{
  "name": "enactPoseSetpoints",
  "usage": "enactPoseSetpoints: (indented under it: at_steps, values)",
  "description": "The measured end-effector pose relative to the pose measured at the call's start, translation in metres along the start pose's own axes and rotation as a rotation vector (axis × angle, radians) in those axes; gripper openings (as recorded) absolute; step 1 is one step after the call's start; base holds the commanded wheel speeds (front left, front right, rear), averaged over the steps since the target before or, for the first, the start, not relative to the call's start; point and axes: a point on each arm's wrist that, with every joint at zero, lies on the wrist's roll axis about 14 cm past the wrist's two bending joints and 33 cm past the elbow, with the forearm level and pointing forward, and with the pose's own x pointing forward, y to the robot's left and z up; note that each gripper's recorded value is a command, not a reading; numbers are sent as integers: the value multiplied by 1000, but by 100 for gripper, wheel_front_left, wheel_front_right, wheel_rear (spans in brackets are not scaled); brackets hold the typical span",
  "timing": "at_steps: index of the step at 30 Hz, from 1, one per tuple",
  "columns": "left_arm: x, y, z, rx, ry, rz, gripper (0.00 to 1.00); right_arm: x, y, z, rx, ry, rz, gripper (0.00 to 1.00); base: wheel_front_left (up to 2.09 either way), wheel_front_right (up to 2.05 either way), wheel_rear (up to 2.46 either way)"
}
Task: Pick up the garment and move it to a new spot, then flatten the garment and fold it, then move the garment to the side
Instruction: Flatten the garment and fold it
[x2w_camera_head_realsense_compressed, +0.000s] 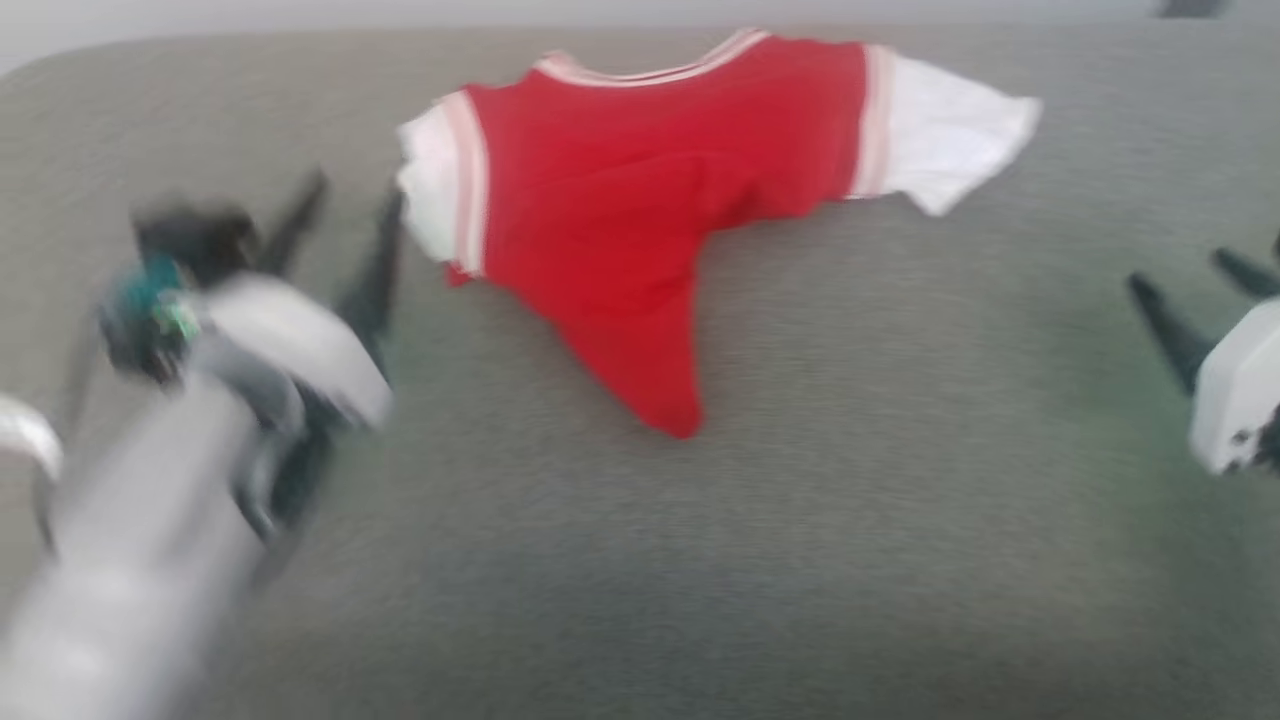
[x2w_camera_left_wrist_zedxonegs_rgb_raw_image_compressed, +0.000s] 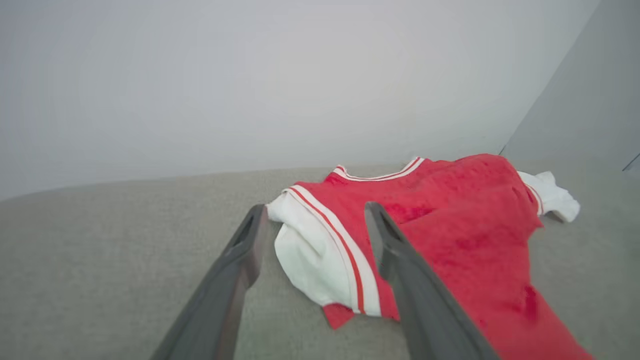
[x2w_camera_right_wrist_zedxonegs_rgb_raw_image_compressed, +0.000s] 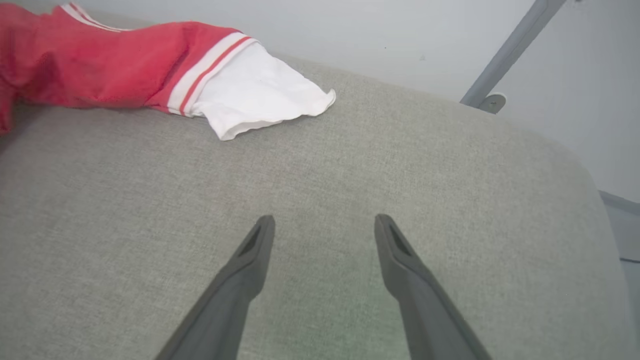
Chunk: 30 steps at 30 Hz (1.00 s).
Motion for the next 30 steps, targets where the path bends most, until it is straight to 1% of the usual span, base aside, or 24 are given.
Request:
enactPoseSetpoints:
  at_steps: [2, 5, 7, 9, 11, 13, 15, 16, 17, 20, 25, 29, 30]
  values:
    - [-26, 4, -15, -8, -5, 44, 100, 14, 3, 9, -50, 25, 20, 100, 0, 0, 0]
    - [-59, 11, -25, 17, -29, 103, 100, 38, 20, 19, -59, 83, 84, 100, 0, 0, 0]
    - [-77, 12, -28, 32, -48, 134, 100, 53, 31, 16, -66, 172, 125, 100, 0, 0, 0]
    - [-93, 14, -32, 30, -58, 170, 100, 65, 33, 13, -80, 261, 140, 100, 0, 0, 0]
    - [-104, 14, -36, 31, -64, 189, 100, 78, 33, 18, -79, 318, 147, 100, 0, 0, 0]
    - [-111, 16, -41, 29, -64, 208, 100, 92, 32, 27, -73, 351, 143, 100, 0, 0, 0]
    - [-115, 19, -42, 29, -72, 232, 100, 105, 29, 25, -65, 414, 128, 100, 0, 0, 0]
    - [-119, 22, -42, 24, -80, 249, 100, 116, 28, 19, -53, 483, 118, 100, 0, 0, 0]
    - [-120, 23, -44, 21, -79, 256, 100, 122, 28, 18, -48, 502, 112, 100, 0, 0, 0]
    - [-124, 26, -47, 19, -79, 277, 100, 139, 27, 21, -15, 518, 94, 100, 0, 0, 0]
    - [-127, 31, -54, 14, -64, 304, 100, 158, 34, -7, 12, 616, 80, 100, 0, 0, 0]
    - [-126, 33, -59, 4, -58, 316, 100, 167, 37, -13, 16, 639, 77, 100, 0, 0, 0]
    - [-125, 33, -60, 3, -56, 314, 100, 169, 38, -13, 17, 635, 78, 56, 0, 0, 0]
